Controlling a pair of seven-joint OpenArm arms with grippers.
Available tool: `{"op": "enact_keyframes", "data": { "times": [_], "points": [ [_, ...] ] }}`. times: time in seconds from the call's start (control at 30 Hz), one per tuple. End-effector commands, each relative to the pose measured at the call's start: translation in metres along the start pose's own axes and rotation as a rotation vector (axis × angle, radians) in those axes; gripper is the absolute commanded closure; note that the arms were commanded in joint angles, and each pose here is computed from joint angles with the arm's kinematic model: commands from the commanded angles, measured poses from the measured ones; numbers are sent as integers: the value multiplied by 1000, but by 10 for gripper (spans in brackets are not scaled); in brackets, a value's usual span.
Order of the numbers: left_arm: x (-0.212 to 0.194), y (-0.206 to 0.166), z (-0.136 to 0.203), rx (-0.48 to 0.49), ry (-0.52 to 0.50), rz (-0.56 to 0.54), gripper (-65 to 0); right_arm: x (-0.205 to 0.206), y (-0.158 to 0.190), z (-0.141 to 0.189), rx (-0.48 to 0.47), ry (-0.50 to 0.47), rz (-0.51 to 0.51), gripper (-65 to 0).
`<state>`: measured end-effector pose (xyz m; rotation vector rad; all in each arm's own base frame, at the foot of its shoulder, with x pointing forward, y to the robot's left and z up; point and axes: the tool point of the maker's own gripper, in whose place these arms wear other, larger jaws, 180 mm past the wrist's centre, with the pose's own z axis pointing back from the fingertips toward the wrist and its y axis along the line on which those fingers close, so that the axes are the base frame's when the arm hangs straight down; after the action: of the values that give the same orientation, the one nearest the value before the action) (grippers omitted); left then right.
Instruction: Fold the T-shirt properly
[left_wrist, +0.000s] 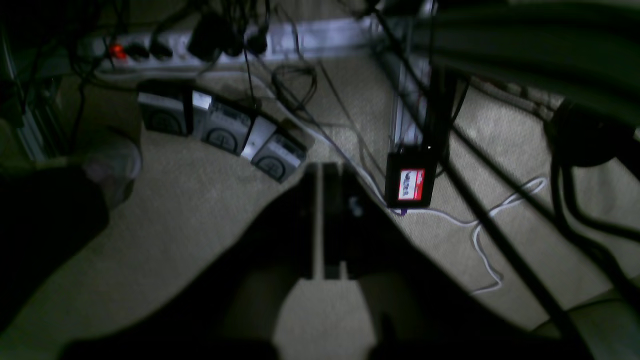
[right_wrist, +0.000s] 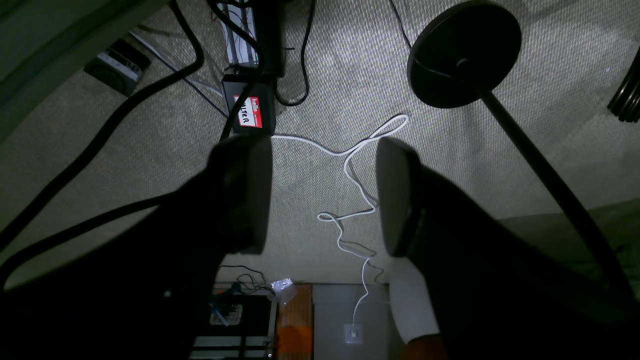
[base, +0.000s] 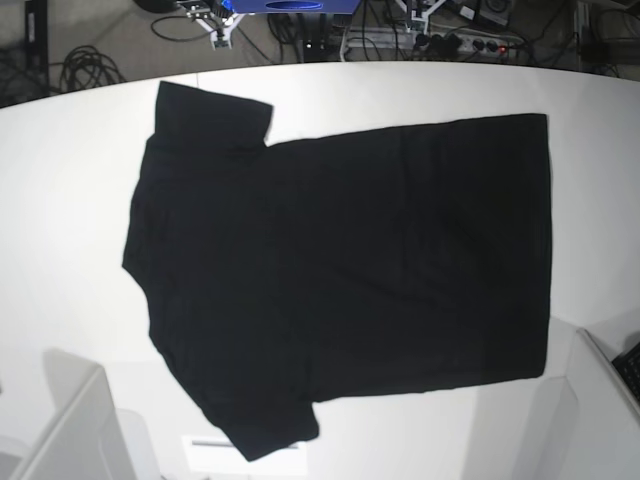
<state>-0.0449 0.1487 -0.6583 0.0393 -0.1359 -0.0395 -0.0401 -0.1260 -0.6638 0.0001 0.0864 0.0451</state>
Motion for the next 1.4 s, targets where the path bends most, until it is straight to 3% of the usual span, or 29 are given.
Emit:
{"op": "enact_keyframes", "data": {
  "times": [0.0, 0.13, 0.2, 0.27, 0.37, 0.63, 0.7, 0.87, 0.9, 1.37],
  "points": [
    [9, 0, -1, 5, -25, 0, -91, -1, -2, 0, -4, 0, 0, -315],
    [9, 0, -1, 4, -25, -8, -237, 0, -2, 0, -4, -1, 4, -272],
    [9, 0, -1, 4, -25, -8, -308, 0, -2, 0, -4, -3, 4, -171],
    [9, 0, -1, 3, -25, -10, -377, 3, -2, 0, -4, -14, 1, -9],
    [9, 0, -1, 3, -25, -10, -425, -2, -2, 0, -4, -7, -2, 0],
    [7, 3, -1, 8, -22, -4, -423, 2, -2, 0, -4, -37, -5, 0],
    [7, 3, -1, 8, -22, -4, -378, 6, -2, 1, -3, -77, -1, 0],
    [5, 3, 0, 10, -19, 1, -23, 1, -2, 1, -4, -93, 4, 0],
    [5, 3, -1, 10, -17, 1, 0, 1, -2, 1, -4, -93, 4, 0],
    [-10, 3, 3, 6, -3, -14, 0, -3, -21, 3, -33, -110, 9, 0]
  ]
}}
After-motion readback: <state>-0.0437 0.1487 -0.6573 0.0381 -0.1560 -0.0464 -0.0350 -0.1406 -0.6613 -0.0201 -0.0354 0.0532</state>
